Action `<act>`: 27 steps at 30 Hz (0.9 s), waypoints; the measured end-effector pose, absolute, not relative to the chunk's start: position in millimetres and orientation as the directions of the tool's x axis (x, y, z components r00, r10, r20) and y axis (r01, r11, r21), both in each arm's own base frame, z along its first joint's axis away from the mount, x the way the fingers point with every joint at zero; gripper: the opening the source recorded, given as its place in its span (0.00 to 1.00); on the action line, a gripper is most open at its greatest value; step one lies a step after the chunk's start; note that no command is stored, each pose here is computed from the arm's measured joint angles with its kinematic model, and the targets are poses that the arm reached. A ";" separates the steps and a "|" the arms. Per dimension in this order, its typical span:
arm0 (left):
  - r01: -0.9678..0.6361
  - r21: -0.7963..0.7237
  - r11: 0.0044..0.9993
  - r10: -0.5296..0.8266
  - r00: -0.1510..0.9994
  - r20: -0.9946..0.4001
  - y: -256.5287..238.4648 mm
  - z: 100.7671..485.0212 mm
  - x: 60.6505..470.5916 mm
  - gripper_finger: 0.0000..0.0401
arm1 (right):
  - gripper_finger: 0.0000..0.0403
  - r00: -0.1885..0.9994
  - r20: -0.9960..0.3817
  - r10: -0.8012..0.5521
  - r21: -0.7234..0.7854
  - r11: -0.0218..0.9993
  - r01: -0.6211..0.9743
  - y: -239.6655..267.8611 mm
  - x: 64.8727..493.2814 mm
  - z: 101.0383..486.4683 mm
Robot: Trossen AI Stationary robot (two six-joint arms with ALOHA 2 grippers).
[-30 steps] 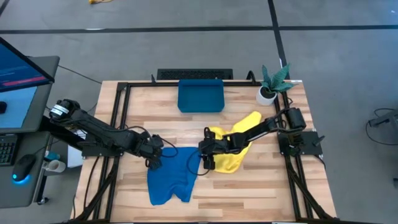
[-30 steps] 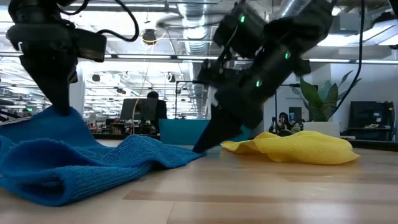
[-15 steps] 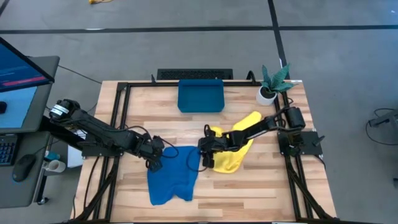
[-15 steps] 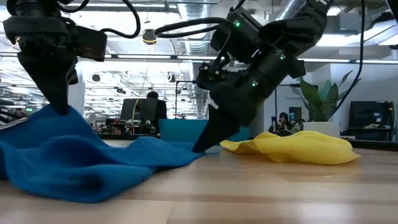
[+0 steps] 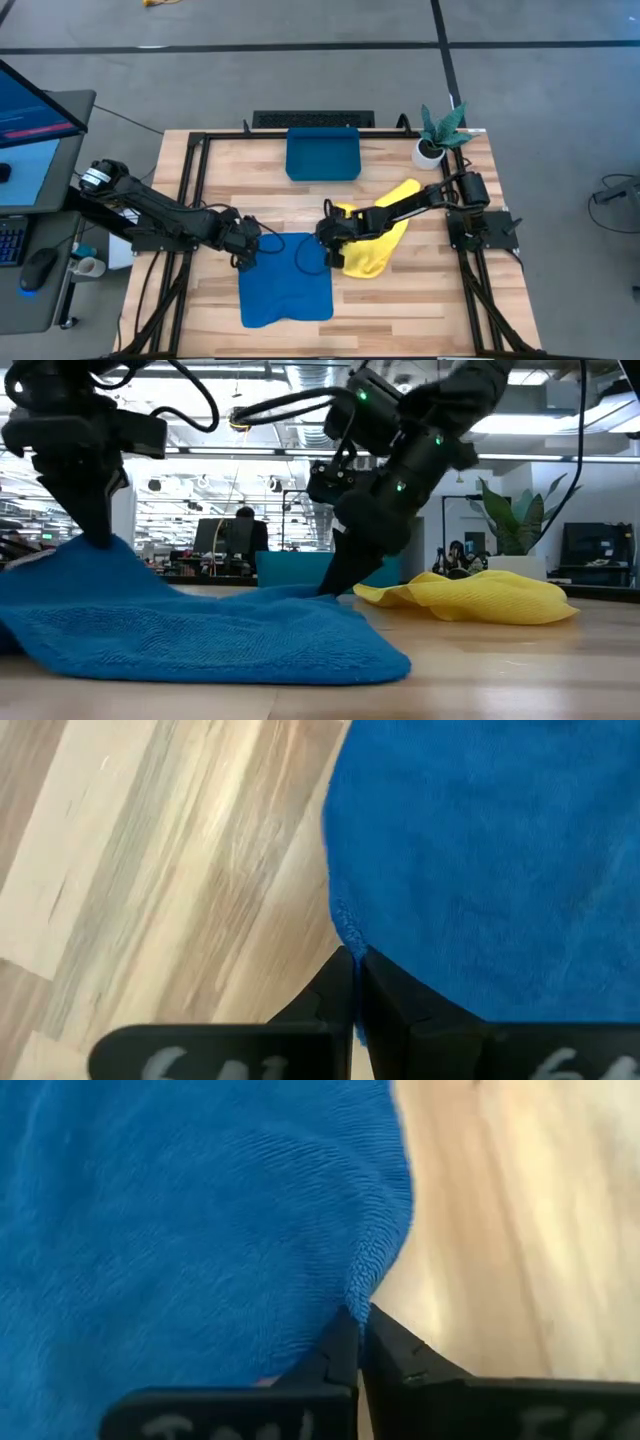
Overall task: Roll microfiber towels into tight, uniform cylinder then place into a basket
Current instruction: Fold the blue towel
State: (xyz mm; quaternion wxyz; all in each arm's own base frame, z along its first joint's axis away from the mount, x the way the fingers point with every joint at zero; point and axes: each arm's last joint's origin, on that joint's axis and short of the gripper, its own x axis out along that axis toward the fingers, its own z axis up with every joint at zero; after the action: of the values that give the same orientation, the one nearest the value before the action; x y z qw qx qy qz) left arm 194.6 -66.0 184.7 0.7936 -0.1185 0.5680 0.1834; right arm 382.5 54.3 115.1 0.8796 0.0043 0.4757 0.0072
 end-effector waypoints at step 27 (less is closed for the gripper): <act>-0.362 0.161 0.918 0.265 0.257 -0.930 -83.2 244.3 190.3 0.00 | 0.02 0.633 -0.726 -0.268 -0.323 0.946 0.031 103.6 365.8 235.5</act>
State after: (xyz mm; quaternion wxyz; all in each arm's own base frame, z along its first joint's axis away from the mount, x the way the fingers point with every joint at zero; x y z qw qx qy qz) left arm 190.3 -83.2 244.3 0.7915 -0.0423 0.5766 0.1981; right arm 365.8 103.6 235.5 0.8926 -0.1414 0.4198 -0.0839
